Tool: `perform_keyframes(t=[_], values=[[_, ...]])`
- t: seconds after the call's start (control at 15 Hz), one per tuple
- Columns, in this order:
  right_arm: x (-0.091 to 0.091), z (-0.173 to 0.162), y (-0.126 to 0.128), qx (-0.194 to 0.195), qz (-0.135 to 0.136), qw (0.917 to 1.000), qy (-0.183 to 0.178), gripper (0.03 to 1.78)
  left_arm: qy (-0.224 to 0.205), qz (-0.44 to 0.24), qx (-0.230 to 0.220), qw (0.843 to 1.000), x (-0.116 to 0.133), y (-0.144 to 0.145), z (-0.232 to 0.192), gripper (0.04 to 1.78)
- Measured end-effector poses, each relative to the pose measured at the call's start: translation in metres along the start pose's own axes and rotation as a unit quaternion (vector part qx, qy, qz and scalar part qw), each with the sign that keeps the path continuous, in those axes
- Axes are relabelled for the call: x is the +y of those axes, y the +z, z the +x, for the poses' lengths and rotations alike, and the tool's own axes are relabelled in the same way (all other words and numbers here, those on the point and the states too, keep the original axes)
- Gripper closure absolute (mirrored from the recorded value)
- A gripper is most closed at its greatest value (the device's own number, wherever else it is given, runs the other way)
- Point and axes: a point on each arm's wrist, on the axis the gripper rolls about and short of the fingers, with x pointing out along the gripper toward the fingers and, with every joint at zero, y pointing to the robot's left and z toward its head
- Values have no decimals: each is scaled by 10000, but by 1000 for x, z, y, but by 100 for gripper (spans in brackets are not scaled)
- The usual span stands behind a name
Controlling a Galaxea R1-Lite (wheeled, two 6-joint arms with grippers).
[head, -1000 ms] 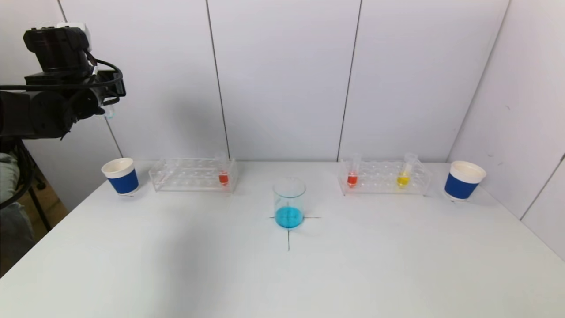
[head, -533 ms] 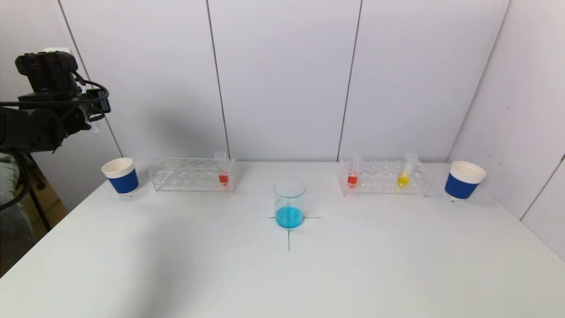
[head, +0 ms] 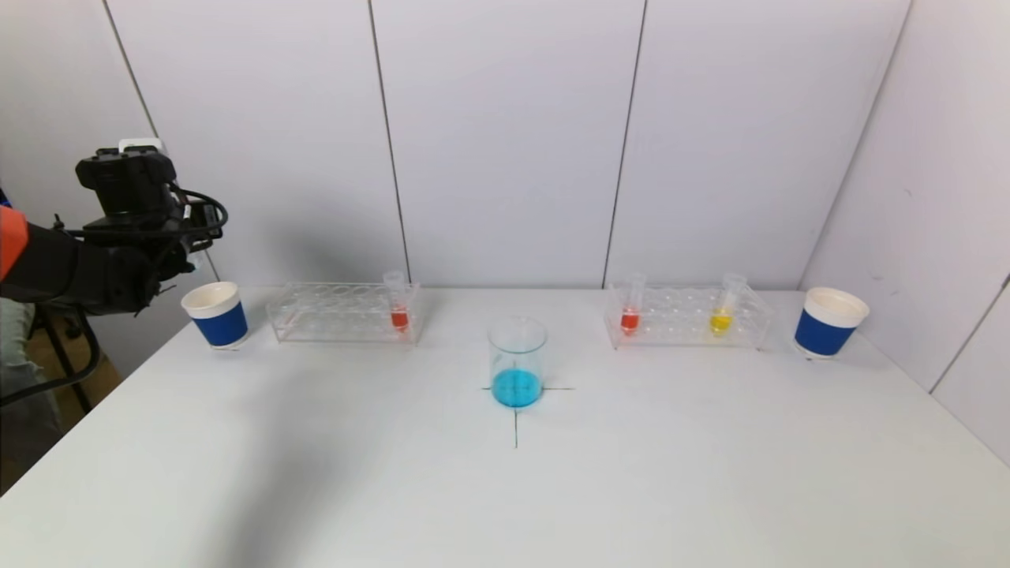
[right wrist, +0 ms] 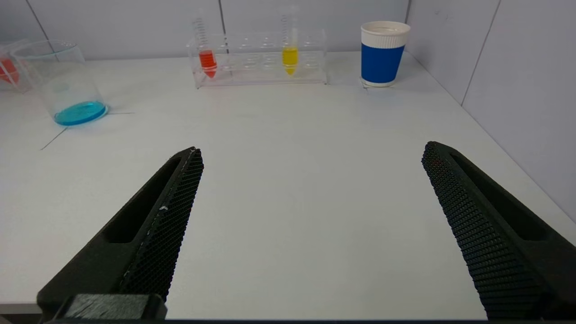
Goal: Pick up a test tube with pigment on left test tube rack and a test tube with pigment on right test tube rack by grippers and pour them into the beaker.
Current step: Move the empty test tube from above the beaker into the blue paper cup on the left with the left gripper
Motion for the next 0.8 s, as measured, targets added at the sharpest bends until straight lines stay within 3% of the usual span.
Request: perform_keyframes(t=[0.8], values=[[0,0,0,2,0,10000,0,4,-70,77,149,9998,-6,-57,9,138]])
